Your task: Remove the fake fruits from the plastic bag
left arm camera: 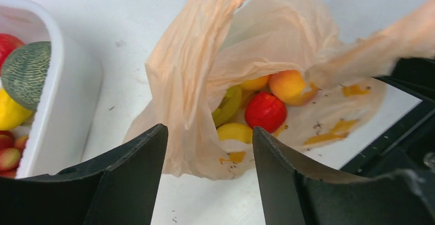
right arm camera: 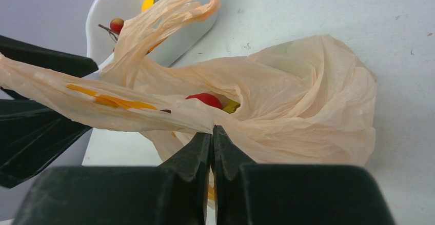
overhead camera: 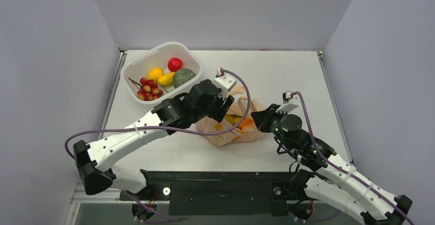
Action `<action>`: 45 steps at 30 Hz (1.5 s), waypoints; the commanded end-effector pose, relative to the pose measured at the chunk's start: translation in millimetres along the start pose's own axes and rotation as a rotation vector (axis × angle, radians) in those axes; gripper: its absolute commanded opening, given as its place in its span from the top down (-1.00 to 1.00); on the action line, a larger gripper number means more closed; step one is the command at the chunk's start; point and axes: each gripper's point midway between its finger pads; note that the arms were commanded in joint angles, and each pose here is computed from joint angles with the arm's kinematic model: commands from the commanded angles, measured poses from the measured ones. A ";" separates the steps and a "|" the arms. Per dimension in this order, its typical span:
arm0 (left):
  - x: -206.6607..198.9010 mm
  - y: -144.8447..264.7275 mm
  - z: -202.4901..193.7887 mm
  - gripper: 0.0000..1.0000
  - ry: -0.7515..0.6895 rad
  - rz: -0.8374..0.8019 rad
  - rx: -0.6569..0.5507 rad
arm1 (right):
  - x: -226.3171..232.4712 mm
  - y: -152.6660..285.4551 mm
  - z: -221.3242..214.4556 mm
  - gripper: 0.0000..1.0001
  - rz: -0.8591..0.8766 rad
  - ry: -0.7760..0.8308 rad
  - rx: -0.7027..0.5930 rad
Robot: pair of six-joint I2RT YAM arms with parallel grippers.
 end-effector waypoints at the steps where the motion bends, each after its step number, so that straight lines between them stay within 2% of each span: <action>1: 21.5 -11.7 32.9 -0.21 -0.076 0.129 -0.084 | 13.9 5.2 17.8 1.00 0.039 -0.029 -0.052; 7: 33.5 -47.4 32.9 -0.26 -0.070 0.268 -0.070 | 14.2 6.9 16.9 1.00 0.039 -0.035 -0.044; 9: 39.3 -54.3 34.6 -0.21 -0.038 0.315 -0.076 | 11.5 7.6 16.7 1.00 0.030 -0.035 -0.047; 11: 47.0 -58.5 35.7 0.10 0.021 0.351 -0.083 | 6.2 9.0 17.0 1.00 0.011 -0.035 -0.052; 12: 54.5 -58.4 35.0 0.50 0.079 0.369 -0.089 | 4.7 9.5 18.0 1.00 0.004 -0.037 -0.058; 14: 64.6 -53.8 32.4 0.95 0.178 0.380 -0.109 | 2.3 10.3 19.2 1.00 -0.008 -0.035 -0.063; 15: 71.4 -50.1 37.3 1.00 0.225 0.380 -0.143 | 0.5 10.7 19.5 1.00 -0.018 -0.033 -0.064; 17: 74.9 -40.2 44.6 1.00 0.349 0.308 -0.232 | 0.1 11.4 27.5 1.00 -0.035 -0.035 -0.086; 18: 63.5 -34.1 44.5 1.00 0.423 0.198 -0.263 | 2.0 10.6 35.5 1.00 -0.038 -0.040 -0.101; 19: 79.2 -30.6 53.4 1.00 0.494 0.181 -0.323 | -1.2 8.9 45.1 1.00 -0.056 -0.044 -0.121; 20: 69.0 -25.8 52.9 1.00 0.570 0.077 -0.339 | 5.7 5.5 51.1 1.00 -0.047 -0.047 -0.110; 21: 84.3 -24.8 53.5 1.00 0.618 0.075 -0.374 | -0.8 2.0 64.7 1.00 -0.073 -0.060 -0.133; 22: 83.3 -17.2 60.4 1.00 0.669 0.022 -0.400 | 7.9 -5.3 69.1 1.00 -0.056 -0.066 -0.101; 23: 96.3 -13.9 65.4 1.00 0.695 0.027 -0.432 | 1.7 -9.9 83.7 1.00 -0.080 -0.083 -0.123; 25: 110.5 -5.3 80.2 1.00 0.735 0.004 -0.480 | 4.0 -36.4 90.7 1.00 -0.084 -0.104 -0.045; 29: 138.5 9.7 115.1 1.00 0.782 -0.048 -0.551 | 42.2 -63.5 146.9 1.00 -0.003 -0.131 -0.026; 34: 156.3 40.4 145.8 1.00 0.752 -0.065 -0.614 | 73.4 -62.3 181.8 1.00 0.052 -0.098 -0.049; 36: 151.7 54.2 147.3 1.00 0.739 -0.081 -0.636 | 72.1 -60.2 180.7 1.00 0.053 -0.094 -0.051; 39: 130.5 58.9 118.3 1.00 0.778 -0.143 -0.606 | 45.9 -63.9 149.8 1.00 0.017 -0.103 -0.003; 40: 121.4 45.9 96.7 1.00 0.796 -0.165 -0.583 | 39.7 -64.9 142.5 1.00 0.012 -0.100 0.005; 41: 109.5 56.3 91.5 1.00 0.822 -0.217 -0.593 | 20.8 -65.9 120.8 1.00 -0.023 -0.104 0.044; 42: 97.4 40.4 62.1 1.00 0.853 -0.237 -0.547 | 12.3 -66.6 110.0 1.00 -0.035 -0.095 0.059; 43: 88.5 50.1 55.3 1.00 0.887 -0.269 -0.557 | -6.3 -65.4 89.3 1.00 -0.068 -0.097 0.091; 44: 75.1 36.8 25.1 1.00 0.914 -0.281 -0.511 | -14.1 -65.5 79.1 1.00 -0.078 -0.088 0.103; 45: 68.4 48.2 21.3 1.00 0.932 -0.297 -0.537 | -31.5 -63.0 58.7 0.93 -0.110 -0.088 0.135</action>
Point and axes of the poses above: each gripper's point midway between its finger pads, its own y axis back along the fingers, its own x axis along the line the jaws close on, z = x × y, and after that the axes turned 8 degrees about -y, right-handed
